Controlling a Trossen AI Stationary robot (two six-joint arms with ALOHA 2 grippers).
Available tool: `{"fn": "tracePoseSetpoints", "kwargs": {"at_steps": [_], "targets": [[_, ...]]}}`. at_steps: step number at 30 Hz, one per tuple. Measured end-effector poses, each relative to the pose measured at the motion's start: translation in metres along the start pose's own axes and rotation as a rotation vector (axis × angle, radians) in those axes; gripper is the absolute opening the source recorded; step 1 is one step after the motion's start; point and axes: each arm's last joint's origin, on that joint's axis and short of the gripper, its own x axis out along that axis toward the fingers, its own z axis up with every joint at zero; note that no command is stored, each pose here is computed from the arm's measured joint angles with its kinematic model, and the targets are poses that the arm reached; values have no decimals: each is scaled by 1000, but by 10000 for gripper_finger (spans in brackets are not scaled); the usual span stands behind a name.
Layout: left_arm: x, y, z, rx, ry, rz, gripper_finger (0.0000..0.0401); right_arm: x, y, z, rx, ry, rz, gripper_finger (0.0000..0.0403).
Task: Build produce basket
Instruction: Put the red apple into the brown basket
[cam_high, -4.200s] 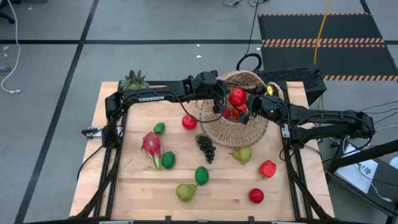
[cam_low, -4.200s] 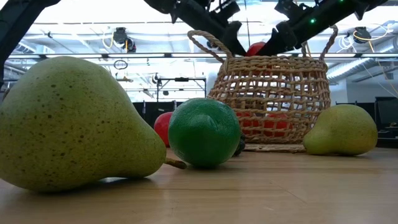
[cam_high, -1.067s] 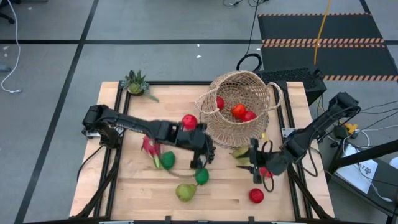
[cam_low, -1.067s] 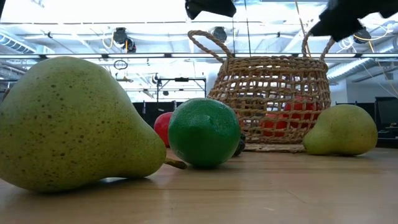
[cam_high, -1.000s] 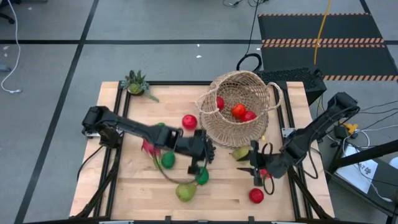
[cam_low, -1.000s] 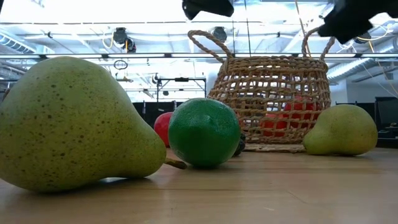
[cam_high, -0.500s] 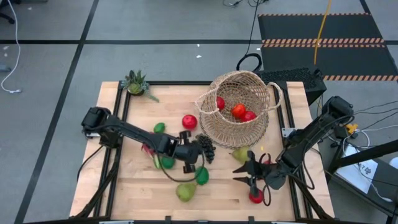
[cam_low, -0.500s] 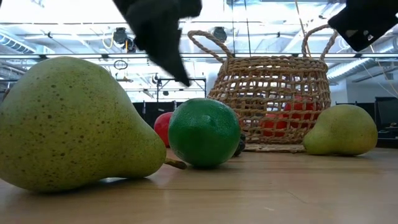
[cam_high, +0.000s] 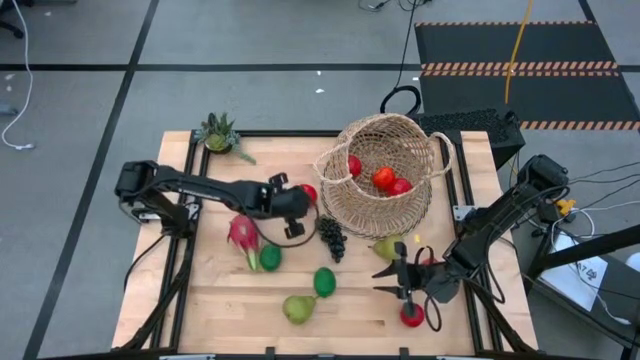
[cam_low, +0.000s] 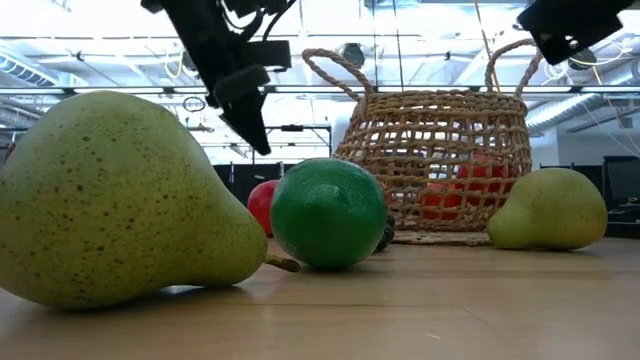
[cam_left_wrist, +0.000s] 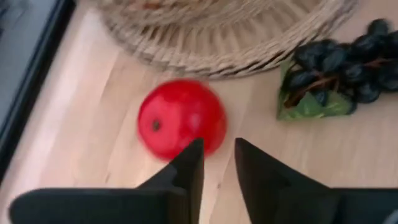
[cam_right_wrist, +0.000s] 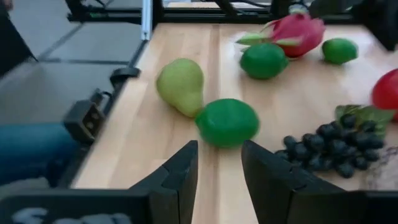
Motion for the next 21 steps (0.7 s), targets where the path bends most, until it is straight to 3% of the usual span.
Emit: {"fn": "tracePoseSetpoints", "kwargs": {"at_steps": [7,15,21], "targets": [[25,17,-21,5,-53,-2,202,3,-7,2,-95,-17,-85,116],[37,41,-25,-162,-59,39,330,6,-12,3,-169,-8,-107,116],[42,49,-24,-273,-58,0,392,9,-17,5,-180,-4,-128,117]]}}
